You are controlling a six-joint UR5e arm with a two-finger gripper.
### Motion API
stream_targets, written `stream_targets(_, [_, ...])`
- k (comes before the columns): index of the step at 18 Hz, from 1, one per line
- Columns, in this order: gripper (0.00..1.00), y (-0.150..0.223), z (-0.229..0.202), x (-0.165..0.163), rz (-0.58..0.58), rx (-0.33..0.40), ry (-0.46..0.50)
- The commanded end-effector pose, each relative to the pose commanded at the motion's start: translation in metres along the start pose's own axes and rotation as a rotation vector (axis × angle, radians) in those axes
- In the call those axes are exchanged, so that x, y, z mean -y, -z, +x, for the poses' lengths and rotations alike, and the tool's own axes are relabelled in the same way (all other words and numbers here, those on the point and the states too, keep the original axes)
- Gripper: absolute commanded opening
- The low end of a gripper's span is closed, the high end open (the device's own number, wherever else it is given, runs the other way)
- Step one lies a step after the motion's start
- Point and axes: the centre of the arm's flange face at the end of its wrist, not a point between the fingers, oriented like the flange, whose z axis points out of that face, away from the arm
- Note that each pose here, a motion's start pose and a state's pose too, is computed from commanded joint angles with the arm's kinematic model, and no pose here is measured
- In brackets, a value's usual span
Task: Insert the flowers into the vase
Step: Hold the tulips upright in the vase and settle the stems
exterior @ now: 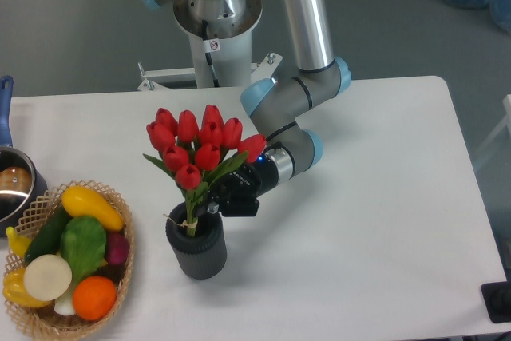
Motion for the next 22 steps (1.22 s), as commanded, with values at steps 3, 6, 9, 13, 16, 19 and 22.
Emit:
stream_targets(3, [0.25, -0.001, -0.002, 0.002, -0.014, -0.011, -0.009])
stream_targets(6, [0.25, -0.004, -0.002, 0.004, -0.019, -0.019, -0.015])
stream_targets(9, [0.25, -0.003, 0.000, 0.001, -0.075, -0.053, -0.019])
stream_targets(13, [0.25, 0.006, -0.001, 0.001, -0.114, -0.052, -0.012])
stream_targets(16, [0.25, 0.007, -0.002, 0.007, -0.122, -0.053, -0.006])
stream_targets(19, [0.26, 0.008, -0.005, 0.021, -0.126, -0.045, 0.016])
stream_targets(22, [0.28, 0.007, -0.004, 0.025, -0.126, -0.045, 0.018])
